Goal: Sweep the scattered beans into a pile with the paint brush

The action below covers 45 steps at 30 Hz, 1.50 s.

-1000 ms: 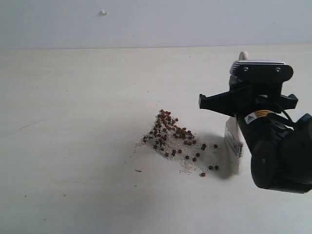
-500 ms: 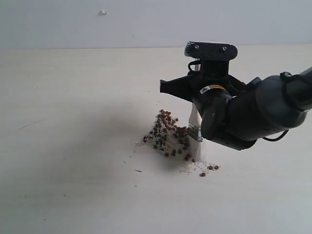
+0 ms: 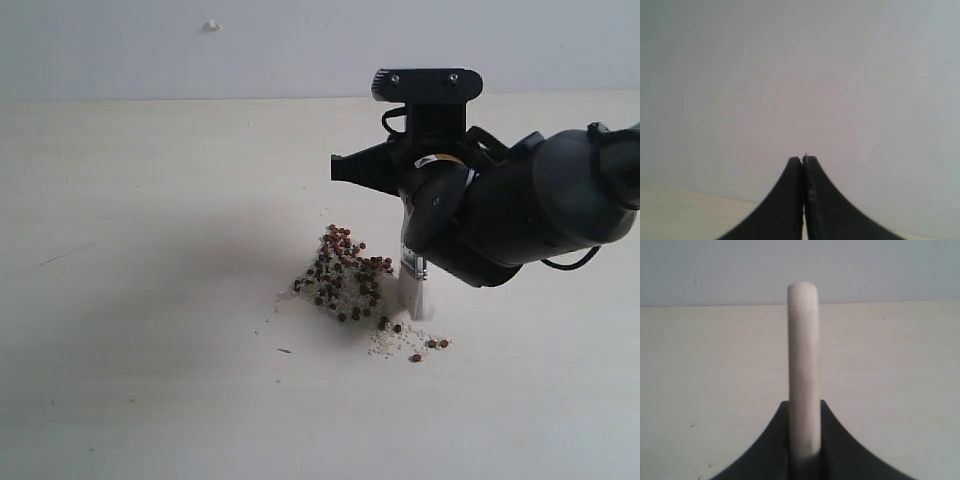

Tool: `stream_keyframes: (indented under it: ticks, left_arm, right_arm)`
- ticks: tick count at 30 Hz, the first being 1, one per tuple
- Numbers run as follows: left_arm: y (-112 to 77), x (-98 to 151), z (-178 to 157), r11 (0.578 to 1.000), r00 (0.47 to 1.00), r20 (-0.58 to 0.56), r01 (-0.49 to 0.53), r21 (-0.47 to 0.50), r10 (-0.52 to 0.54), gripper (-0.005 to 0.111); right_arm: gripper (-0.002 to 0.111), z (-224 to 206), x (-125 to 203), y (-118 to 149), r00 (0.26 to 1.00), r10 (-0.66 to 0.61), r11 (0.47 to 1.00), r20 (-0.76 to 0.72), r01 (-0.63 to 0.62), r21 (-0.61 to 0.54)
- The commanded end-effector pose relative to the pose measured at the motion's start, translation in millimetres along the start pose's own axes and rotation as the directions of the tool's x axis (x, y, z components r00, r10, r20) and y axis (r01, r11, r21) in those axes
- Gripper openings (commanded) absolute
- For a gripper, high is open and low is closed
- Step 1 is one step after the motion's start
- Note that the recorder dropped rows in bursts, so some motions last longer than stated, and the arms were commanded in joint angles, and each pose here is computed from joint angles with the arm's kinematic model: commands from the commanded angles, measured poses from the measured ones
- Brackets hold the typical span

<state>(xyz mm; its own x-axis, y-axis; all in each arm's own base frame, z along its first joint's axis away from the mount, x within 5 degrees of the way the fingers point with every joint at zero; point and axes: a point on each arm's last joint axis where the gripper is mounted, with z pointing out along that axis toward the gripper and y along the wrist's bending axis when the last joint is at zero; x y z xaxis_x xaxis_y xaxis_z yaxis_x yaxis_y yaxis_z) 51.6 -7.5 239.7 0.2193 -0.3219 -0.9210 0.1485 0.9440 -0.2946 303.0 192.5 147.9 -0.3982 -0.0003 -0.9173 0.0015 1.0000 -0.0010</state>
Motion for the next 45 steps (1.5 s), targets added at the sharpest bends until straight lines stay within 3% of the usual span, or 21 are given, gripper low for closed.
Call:
stream_keyframes:
  ticks: [1,8,23,34,45]
  left_arm:
    - [0.7,2,-1,1.0,1.0,-0.003,-0.008,-0.003,0.008,0.0]
    - [0.7,2,-1,1.0,1.0,-0.003,-0.008,-0.003,0.008,0.0]
    - [0.7,2,-1,1.0,1.0,-0.003,-0.008,-0.003,0.008,0.0]
    - [0.7,2,-1,1.0,1.0,-0.003,-0.008,-0.003,0.008,0.0]
    - [0.7,2,-1,1.0,1.0,-0.003,-0.008,-0.003,0.008,0.0]
  right_arm:
    - [0.0,-11,-20,-1,0.999,0.003,1.0,0.043,-0.002,-0.016]
    - [0.0,-26,-32,-11,0.997,0.015,1.0,0.082,-0.013,-0.02]
    - [0.0,-85,-13,-64,0.998,0.041,0.999,0.053,-0.04,-0.018]
    - [0.0,-84,20,-63,0.993,0.049,0.995,-0.105,-0.057,-0.076]
    - [0.0,-52,34,-39,0.988,0.1,0.988,-0.115,-0.112,-0.104]
